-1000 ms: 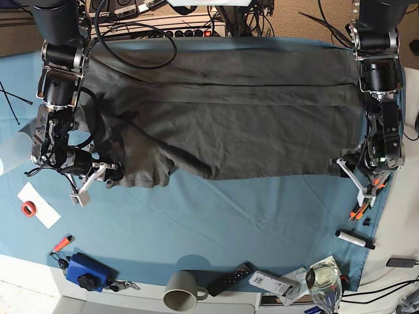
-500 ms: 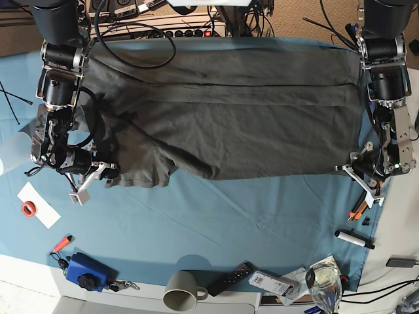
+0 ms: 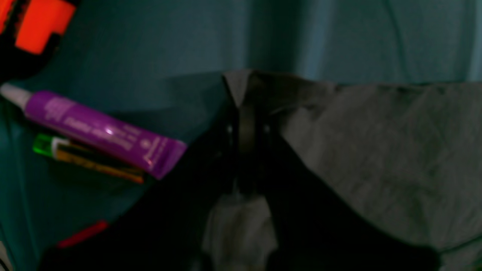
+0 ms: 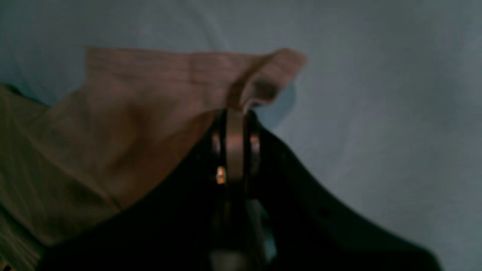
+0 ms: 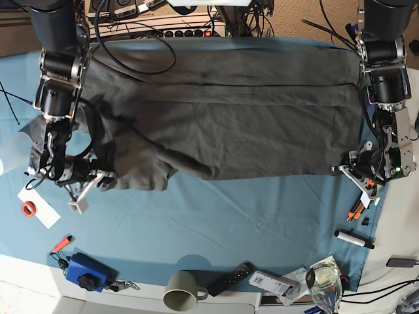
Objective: Fold the T-shirt properly
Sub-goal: 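Move both grippers to the hem corners and grasp them, then lift the hem corners and fold the shirt lengthwise toward the collar fold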
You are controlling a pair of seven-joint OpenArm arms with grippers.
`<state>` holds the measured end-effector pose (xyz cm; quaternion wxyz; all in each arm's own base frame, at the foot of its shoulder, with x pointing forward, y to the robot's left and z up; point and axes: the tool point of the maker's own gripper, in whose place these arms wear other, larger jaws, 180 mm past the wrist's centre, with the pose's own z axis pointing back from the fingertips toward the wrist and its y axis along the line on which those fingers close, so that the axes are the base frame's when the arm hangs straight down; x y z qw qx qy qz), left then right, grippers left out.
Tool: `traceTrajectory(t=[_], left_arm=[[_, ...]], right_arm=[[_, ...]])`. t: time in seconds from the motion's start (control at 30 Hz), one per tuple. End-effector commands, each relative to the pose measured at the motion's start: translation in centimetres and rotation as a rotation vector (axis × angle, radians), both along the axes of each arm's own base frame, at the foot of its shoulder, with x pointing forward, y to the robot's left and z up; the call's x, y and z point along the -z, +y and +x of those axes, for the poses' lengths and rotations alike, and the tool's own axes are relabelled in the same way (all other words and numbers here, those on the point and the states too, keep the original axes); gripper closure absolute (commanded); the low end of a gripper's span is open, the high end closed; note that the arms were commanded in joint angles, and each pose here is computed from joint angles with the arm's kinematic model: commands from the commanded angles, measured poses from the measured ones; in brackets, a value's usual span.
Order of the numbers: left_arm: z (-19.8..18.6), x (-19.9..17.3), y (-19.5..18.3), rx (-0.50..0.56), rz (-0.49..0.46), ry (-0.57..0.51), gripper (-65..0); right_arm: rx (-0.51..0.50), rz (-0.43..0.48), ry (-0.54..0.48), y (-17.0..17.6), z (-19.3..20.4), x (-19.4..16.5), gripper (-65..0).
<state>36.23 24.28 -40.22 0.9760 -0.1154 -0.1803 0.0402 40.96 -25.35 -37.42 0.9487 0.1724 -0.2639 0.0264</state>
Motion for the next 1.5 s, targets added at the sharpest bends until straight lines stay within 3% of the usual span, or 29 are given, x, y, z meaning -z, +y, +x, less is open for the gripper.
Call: traceTrajectory(t=[0.0,0.27,0.53,0.67,0.87,1.07,1.3,1.47], left_arm=[[0.3,-0.9,-0.8,0.030,-0.017,0.005,0.0],[2.2,-4.3,-1.2,0.083,0.015,-0.095,0.0],[2.5,-5.9,-1.4,0.109,0.039,-0.139,0.0],[1.9,-5.5,-1.3,0.130,0.042,-0.125,0.0],[-0.7,-4.3,0.3,0.128,0.057,-0.086,0.0],[-2.3,-6.1,1.7,0.087,0.032,-0.191,0.0],[-5.0,-6.6,1.6,0.103,-0.027,-0.244,0.0],[-6.5,-6.0,1.4,0.112,-0.024,-0.226,0.0]], right_arm=[[0.008,0.000,-0.091,-0.6,2.2,-3.0,0.0],[-0.005,-0.013,-0.145,-0.5,3.3,-5.0,0.0],[-0.094,-0.093,-0.264,0.9,3.7,-10.5,0.0],[-0.116,-0.126,-0.237,0.9,3.0,-10.5,0.0],[-0.112,-0.083,-0.229,1.1,2.0,-10.4,0.0],[-0.043,-0.064,-0.264,-1.0,0.7,-10.7,0.0],[-0.060,0.093,-0.300,-0.6,-1.4,-10.7,0.0],[-0.072,0.065,-0.304,-0.5,-2.8,-10.4,0.0]])
